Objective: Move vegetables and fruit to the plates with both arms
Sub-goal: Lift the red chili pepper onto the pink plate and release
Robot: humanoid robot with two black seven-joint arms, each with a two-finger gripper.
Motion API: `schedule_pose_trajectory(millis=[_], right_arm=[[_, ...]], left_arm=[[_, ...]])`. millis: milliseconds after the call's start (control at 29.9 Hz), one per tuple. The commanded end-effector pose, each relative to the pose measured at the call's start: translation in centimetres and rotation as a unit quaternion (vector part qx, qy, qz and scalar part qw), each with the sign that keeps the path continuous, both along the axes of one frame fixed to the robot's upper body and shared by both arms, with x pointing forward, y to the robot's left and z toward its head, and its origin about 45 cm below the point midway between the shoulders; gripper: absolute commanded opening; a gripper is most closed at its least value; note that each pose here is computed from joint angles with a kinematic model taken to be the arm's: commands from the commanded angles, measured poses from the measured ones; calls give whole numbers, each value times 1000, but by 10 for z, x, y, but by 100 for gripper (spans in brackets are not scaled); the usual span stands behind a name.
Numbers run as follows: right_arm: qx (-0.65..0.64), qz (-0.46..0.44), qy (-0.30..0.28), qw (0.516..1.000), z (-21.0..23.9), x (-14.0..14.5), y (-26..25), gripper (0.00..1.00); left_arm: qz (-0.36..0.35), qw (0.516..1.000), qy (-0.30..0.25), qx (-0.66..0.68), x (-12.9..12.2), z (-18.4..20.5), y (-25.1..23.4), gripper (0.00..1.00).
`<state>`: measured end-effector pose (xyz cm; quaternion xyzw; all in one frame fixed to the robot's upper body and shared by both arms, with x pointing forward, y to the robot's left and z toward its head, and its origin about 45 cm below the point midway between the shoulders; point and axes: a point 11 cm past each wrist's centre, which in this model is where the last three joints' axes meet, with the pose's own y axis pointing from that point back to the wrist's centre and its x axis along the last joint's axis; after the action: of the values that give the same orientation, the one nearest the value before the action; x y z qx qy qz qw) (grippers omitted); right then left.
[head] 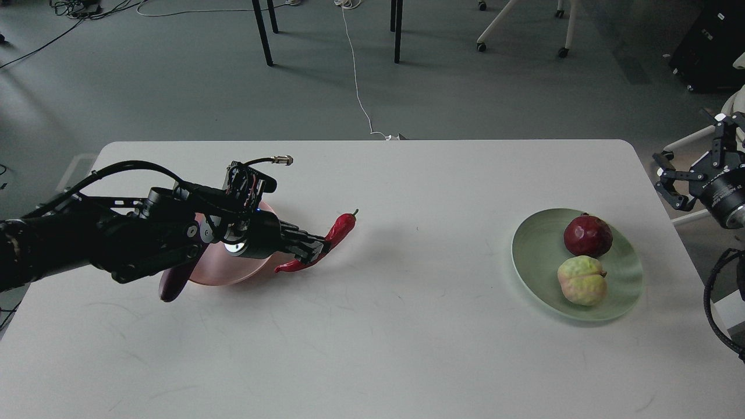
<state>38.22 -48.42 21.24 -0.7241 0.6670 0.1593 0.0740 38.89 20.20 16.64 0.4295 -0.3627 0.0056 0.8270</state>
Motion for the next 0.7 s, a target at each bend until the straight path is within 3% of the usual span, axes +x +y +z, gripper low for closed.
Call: schedule_pose_trajectory(millis=[0, 201, 502, 602, 669], right_arm=[[1, 0, 2, 1000, -2, -1, 0, 97], [3, 3, 3, 1000, -4, 0, 4, 97], [12, 11, 6, 1000, -9, 2, 14, 97], [13, 12, 6, 1000, -10, 2, 15, 97], [13, 12, 6, 1000, -10, 2, 15, 97]], left_arm=[[30, 999, -7, -19, 7, 23, 17, 17], [98, 995, -6, -25, 5, 38, 67, 18], [171, 985, 33, -8, -19, 18, 116, 19], [190, 981, 40, -19, -19, 18, 117, 24], [200, 979, 43, -24, -17, 18, 116, 35]])
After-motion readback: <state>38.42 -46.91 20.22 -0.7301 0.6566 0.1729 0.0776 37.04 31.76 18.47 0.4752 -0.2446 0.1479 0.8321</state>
